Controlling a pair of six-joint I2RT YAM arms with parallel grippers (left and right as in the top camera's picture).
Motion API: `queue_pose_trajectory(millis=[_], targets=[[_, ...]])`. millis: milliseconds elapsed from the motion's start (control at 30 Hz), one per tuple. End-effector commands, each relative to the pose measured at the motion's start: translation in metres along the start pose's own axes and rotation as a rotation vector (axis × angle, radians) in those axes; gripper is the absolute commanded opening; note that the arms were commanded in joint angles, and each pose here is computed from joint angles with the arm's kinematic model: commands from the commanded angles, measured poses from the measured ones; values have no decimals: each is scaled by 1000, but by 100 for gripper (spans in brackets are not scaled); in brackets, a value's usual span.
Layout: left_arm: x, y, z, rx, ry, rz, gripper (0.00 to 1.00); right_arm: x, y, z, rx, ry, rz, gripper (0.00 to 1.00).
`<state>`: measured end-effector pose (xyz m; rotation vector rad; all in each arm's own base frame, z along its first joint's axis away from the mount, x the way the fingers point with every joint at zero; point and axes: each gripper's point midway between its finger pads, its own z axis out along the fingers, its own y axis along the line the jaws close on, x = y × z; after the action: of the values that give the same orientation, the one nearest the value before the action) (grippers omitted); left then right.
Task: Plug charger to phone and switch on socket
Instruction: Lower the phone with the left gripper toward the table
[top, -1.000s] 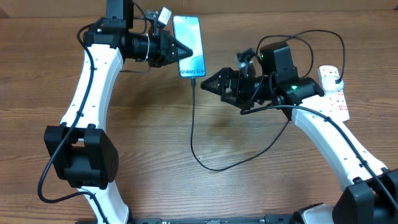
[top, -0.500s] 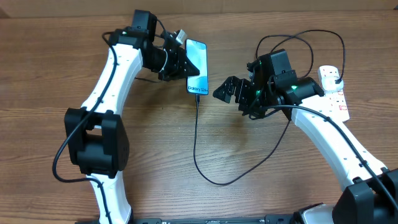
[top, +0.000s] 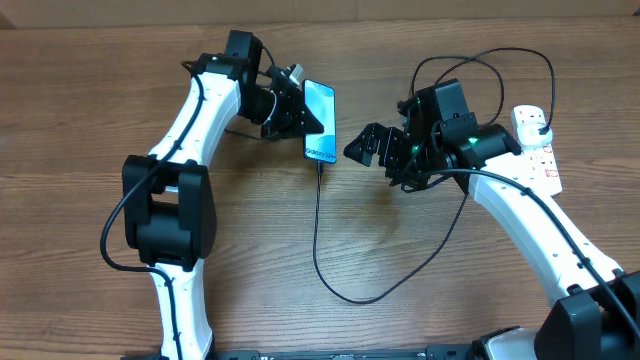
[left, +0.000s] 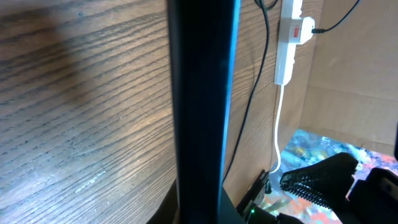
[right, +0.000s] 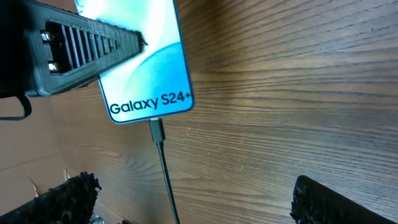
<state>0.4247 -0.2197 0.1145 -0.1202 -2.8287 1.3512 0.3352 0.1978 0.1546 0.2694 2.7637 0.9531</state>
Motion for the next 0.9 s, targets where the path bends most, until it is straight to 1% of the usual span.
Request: queue_pose_trajectory(millis=[0,367,467,567,767,833,867], targets=[[3,-3,6,10,14,40,4,-5,4,-7,-3,-28,-19,100],[6,18,12,-99,15,28,4,-5,4,-7,-4,-31,-20,100],[6,26,13,-149,7,-12,4,-5,5,-7,-5,-31,-20,100],[6,27,13,-157,6,-19,5,-5,5,-7,-5,-31,-20,100],[7,29,16,-181,7,-12,4,-5,5,-7,-5,-30,-20,100],[8,25,21,-175,12,3,6,-5,5,-7,-5,-30,-20,100],[8,22,24,-172,15,12,9,-5,5,-7,-4,-29,-20,100]])
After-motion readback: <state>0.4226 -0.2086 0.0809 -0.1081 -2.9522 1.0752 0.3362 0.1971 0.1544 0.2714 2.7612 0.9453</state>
